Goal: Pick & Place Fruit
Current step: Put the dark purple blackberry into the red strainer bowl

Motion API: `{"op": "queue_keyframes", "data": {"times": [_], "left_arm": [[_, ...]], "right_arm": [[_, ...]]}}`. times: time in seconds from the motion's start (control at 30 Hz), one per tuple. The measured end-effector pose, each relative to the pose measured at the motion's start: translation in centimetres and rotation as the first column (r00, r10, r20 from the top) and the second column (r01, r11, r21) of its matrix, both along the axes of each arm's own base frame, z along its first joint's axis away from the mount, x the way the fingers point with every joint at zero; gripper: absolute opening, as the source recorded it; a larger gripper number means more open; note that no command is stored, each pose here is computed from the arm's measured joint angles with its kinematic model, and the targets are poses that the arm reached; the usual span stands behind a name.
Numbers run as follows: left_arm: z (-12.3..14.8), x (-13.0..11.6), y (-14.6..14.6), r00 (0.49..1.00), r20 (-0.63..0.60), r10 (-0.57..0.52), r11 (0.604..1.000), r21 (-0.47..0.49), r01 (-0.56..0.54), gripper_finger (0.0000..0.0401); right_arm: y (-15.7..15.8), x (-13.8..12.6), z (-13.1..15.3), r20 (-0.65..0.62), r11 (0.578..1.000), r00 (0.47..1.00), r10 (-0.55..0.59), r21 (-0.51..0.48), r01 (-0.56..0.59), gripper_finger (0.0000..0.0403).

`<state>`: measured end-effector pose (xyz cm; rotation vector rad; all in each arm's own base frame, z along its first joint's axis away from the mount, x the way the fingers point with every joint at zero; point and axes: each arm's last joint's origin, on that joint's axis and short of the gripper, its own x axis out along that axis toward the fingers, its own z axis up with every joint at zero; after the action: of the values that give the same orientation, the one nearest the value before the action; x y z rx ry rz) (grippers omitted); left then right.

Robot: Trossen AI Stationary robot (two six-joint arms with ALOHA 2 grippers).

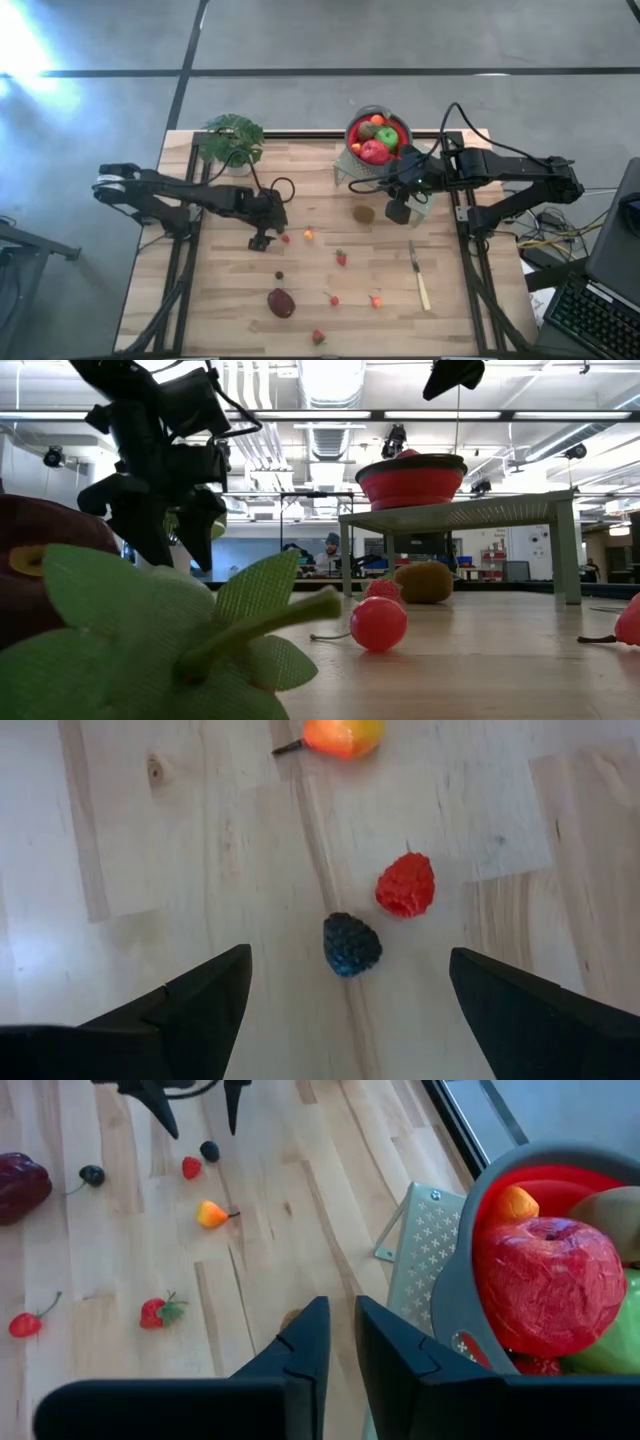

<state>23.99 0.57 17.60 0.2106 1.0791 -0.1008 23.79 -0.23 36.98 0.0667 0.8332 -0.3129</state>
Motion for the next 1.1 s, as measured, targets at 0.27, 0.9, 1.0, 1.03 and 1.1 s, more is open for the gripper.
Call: {"op": "queue_keyframes", "data": {"times": [0.27,0.9,1.0,1.03,1.1], "left_arm": [[-1.1,0.0,0.0,0.998,0.063,0.003,1.000,0.001,-0.003,0.0344],[-3.6,1.0,0.0,1.000,0.003,-0.010,1.000,-0.004,0.010,0.0276],[-3.6,1.0,0.0,1.000,0.001,0.000,1.000,-0.011,0.000,0.0250],[-3.6,1.0,0.0,1.000,0.001,0.000,1.000,-0.011,0.000,0.0242],[-3.7,1.0,0.0,1.000,0.001,0.000,1.000,-0.012,0.000,0.0227]], "right_arm": [[0.0,0.0,0.0,0.003,1.000,1.000,0.003,-0.004,-0.003,0.0027],[0.0,0.2,0.2,0.028,1.000,1.000,0.003,-0.003,-0.003,0.0054],[0.0,0.2,0.2,0.028,1.000,1.000,0.002,-0.004,-0.002,0.0056],[0.0,0.2,0.2,0.028,1.000,1.000,0.001,-0.006,0.000,0.0056],[0.0,0.2,0.2,0.028,1.000,1.000,0.001,-0.006,0.000,0.0053]]}}
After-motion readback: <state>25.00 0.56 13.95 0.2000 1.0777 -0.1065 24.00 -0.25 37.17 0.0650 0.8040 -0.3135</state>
